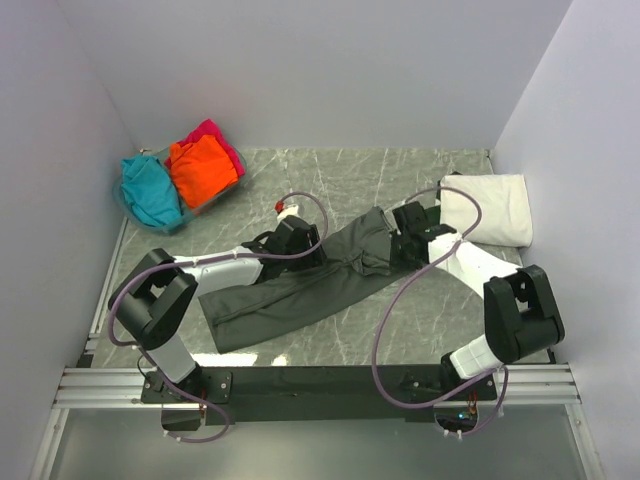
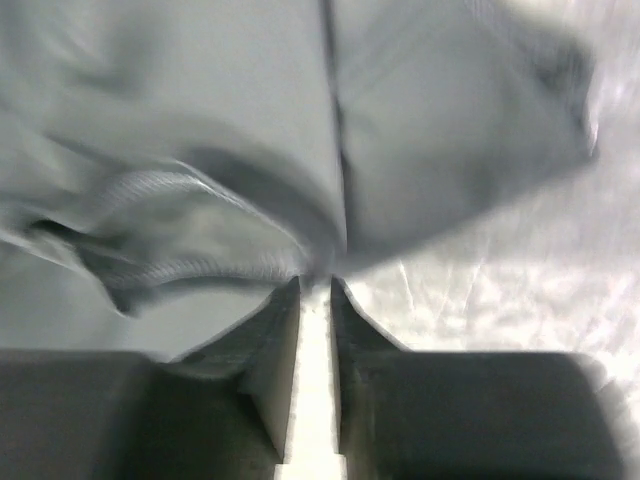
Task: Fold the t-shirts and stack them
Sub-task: Fold the tshirt
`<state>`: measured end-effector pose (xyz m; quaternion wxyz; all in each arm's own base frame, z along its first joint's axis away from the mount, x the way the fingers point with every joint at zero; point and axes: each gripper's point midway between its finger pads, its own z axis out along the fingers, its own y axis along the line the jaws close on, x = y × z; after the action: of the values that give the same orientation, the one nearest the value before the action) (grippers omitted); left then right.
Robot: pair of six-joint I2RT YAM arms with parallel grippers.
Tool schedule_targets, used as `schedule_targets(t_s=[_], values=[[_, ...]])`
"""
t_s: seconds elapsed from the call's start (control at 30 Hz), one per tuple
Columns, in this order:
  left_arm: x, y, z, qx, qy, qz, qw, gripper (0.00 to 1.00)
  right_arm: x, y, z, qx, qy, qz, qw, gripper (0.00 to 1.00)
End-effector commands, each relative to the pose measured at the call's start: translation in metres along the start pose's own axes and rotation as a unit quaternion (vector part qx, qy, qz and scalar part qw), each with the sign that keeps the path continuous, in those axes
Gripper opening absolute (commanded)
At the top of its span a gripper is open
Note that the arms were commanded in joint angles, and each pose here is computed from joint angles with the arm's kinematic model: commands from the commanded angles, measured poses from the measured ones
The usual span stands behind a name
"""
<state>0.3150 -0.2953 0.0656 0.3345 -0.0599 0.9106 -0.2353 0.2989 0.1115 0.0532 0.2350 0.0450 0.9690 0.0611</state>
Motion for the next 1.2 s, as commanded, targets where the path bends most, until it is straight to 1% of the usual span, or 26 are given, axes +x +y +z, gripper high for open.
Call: schedule_targets(t_s=[0.0, 0.03, 0.07, 0.17, 0.27, 0.37, 0.43, 0.47, 0.5, 0.53, 0.6, 0.63, 0.73, 0.83, 0.87, 0.93, 1.0, 1.03, 1.07, 1.13, 1.17], values=[[-0.005, -0.014, 0.004, 0.024, -0.007, -0.004, 1.000, 0.66, 0.018, -0.012, -0.007, 0.035, 0.007, 0.005, 0.999, 0.28], [-0.004, -0.015, 0.004, 0.025, -0.006, -0.002, 1.000, 0.66, 0.021, -0.013, -0.012, 0.041, 0.009, 0.003, 0.999, 0.33], [-0.004, -0.016, 0.005, 0.025, -0.005, -0.002, 1.000, 0.66, 0.021, -0.014, -0.015, 0.045, 0.005, 0.001, 0.999, 0.42], [-0.006, -0.017, 0.005, 0.026, -0.006, -0.002, 1.000, 0.66, 0.007, -0.001, -0.029, 0.023, -0.026, -0.004, 0.999, 0.48], [-0.007, -0.016, 0.003, 0.024, -0.009, 0.000, 1.000, 0.66, -0.019, 0.021, -0.039, -0.026, -0.062, -0.011, 0.998, 0.51], [-0.008, -0.013, -0.001, 0.021, -0.013, -0.003, 1.000, 0.66, -0.058, 0.046, -0.049, -0.064, -0.098, -0.021, 0.993, 0.51], [-0.005, -0.007, -0.002, 0.013, -0.012, -0.004, 1.000, 0.66, -0.072, 0.053, -0.040, -0.071, -0.099, -0.023, 0.992, 0.51], [-0.003, -0.005, -0.004, 0.011, -0.012, -0.005, 1.000, 0.66, -0.084, 0.065, -0.043, -0.093, -0.105, -0.030, 0.990, 0.51], [-0.003, -0.004, -0.004, 0.009, -0.012, -0.006, 1.000, 0.67, -0.088, 0.070, -0.040, -0.100, -0.105, -0.032, 0.989, 0.51], [-0.002, -0.002, -0.005, 0.007, -0.011, -0.007, 1.000, 0.67, -0.091, 0.074, -0.027, -0.104, -0.096, -0.034, 0.989, 0.51], [0.000, 0.000, -0.007, 0.006, -0.011, -0.010, 1.000, 0.67, -0.101, 0.086, -0.020, -0.121, -0.093, -0.041, 0.987, 0.51], [-0.001, 0.001, -0.007, 0.005, -0.013, -0.012, 1.000, 0.67, -0.099, 0.088, -0.006, -0.121, -0.080, -0.042, 0.989, 0.51], [0.000, 0.005, -0.010, 0.000, -0.015, -0.014, 1.000, 0.67, -0.090, 0.092, 0.017, -0.127, -0.054, -0.045, 0.989, 0.51], [0.000, 0.006, -0.012, -0.002, -0.016, -0.011, 1.000, 0.67, -0.071, 0.090, 0.029, -0.135, -0.029, -0.043, 0.989, 0.50], [0.000, 0.007, -0.012, -0.003, -0.017, -0.011, 1.000, 0.67, -0.057, 0.087, 0.034, -0.133, -0.014, -0.040, 0.990, 0.50], [0.001, 0.008, -0.012, -0.006, -0.016, -0.008, 1.000, 0.67, -0.048, 0.090, 0.030, -0.147, -0.012, -0.043, 0.988, 0.50], [0.000, 0.007, -0.011, -0.005, -0.015, -0.007, 1.000, 0.67, -0.029, 0.089, 0.028, -0.149, 0.003, -0.046, 0.988, 0.50], [0.001, 0.007, -0.010, -0.005, -0.014, -0.006, 1.000, 0.67, -0.026, 0.090, 0.021, -0.153, -0.001, -0.047, 0.987, 0.50], [0.002, 0.008, -0.009, -0.006, -0.012, -0.004, 1.000, 0.67, -0.014, 0.087, 0.021, -0.152, 0.009, -0.046, 0.987, 0.49], [0.003, 0.009, -0.008, -0.007, -0.011, -0.005, 1.000, 0.67, -0.008, 0.087, 0.012, -0.158, 0.003, -0.050, 0.986, 0.49], [0.003, 0.010, -0.008, -0.008, -0.011, -0.004, 1.000, 0.67, 0.000, 0.085, 0.011, -0.159, 0.011, -0.052, 0.986, 0.49]])
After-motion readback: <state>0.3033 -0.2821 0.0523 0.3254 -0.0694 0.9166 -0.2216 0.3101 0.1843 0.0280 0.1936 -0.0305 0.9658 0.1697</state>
